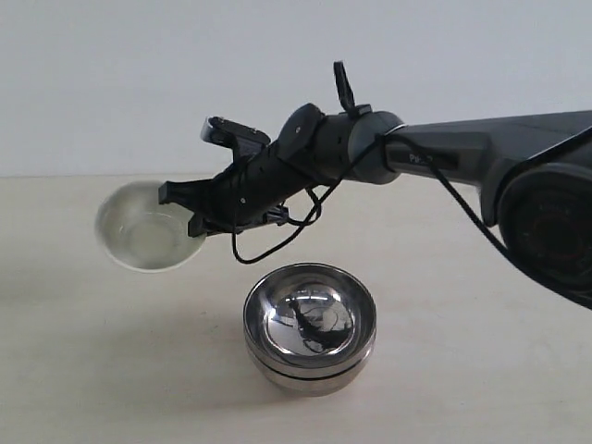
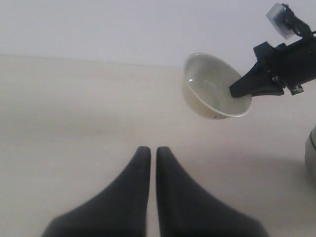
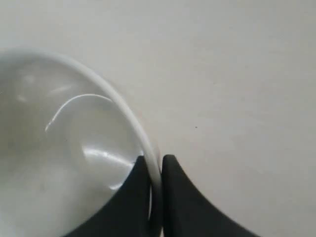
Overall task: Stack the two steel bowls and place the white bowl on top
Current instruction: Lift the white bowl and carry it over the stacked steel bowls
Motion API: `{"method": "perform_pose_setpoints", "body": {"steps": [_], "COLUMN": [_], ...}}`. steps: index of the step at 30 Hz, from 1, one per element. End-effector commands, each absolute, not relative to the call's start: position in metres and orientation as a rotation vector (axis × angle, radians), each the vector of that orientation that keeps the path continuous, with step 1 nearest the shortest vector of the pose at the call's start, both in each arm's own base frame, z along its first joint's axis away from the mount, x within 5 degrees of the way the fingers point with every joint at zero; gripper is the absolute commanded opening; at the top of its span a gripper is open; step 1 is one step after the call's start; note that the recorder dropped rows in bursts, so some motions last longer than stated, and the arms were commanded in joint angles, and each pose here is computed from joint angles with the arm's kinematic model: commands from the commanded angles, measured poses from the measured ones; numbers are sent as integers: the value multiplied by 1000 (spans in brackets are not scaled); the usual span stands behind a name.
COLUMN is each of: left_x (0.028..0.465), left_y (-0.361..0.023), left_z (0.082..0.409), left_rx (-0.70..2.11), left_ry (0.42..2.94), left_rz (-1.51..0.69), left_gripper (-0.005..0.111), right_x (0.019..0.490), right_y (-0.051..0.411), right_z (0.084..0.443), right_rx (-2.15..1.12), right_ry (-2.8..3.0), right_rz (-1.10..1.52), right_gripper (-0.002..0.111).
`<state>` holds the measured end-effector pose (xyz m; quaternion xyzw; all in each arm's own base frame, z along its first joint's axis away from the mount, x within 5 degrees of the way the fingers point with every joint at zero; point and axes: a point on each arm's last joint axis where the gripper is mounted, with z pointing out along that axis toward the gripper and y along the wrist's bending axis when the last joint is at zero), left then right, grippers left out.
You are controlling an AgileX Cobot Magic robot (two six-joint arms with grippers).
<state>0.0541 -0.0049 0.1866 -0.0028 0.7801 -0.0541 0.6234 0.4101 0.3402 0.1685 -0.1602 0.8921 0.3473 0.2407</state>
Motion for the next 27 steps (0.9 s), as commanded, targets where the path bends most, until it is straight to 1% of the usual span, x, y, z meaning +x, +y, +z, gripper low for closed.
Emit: {"method": "perform_pose_setpoints", "body": {"steps": [1,7,13,17,20,23,24,27], "left_x": [54,54,54,54,54,54,54,54], "left_y": [-5,-5,-5,-5,-5,-5,-5,-5], "left_z": [185,185,185,185,185,185,185,185], "left_rx": [-8,-8,-8,-8,-8,-8,-8,-8], "left_ry": [1792,1792,1792,1792,1792,1792,1792,1792], "left_rz": [-121,-121,-121,-121,-121,-121,-121,-121], "left_gripper": [4,4,4,4,4,4,4,4], "right_x": [401,386,360,341,321,312,309,310], "right_y": [338,322,288,254,207,180,173,171], "right_z": [204,219,246,267,276,274,265,247], "right_rx": [-500,-483,-492,-464,-436,-424,-423,-441], "right_ry": [2413,2405,2405,2411,2476,2535,2576,2635], "right_rz": [991,938,874,847,798,751,731,690], "right_gripper": [0,0,0,0,0,0,0,0]}}
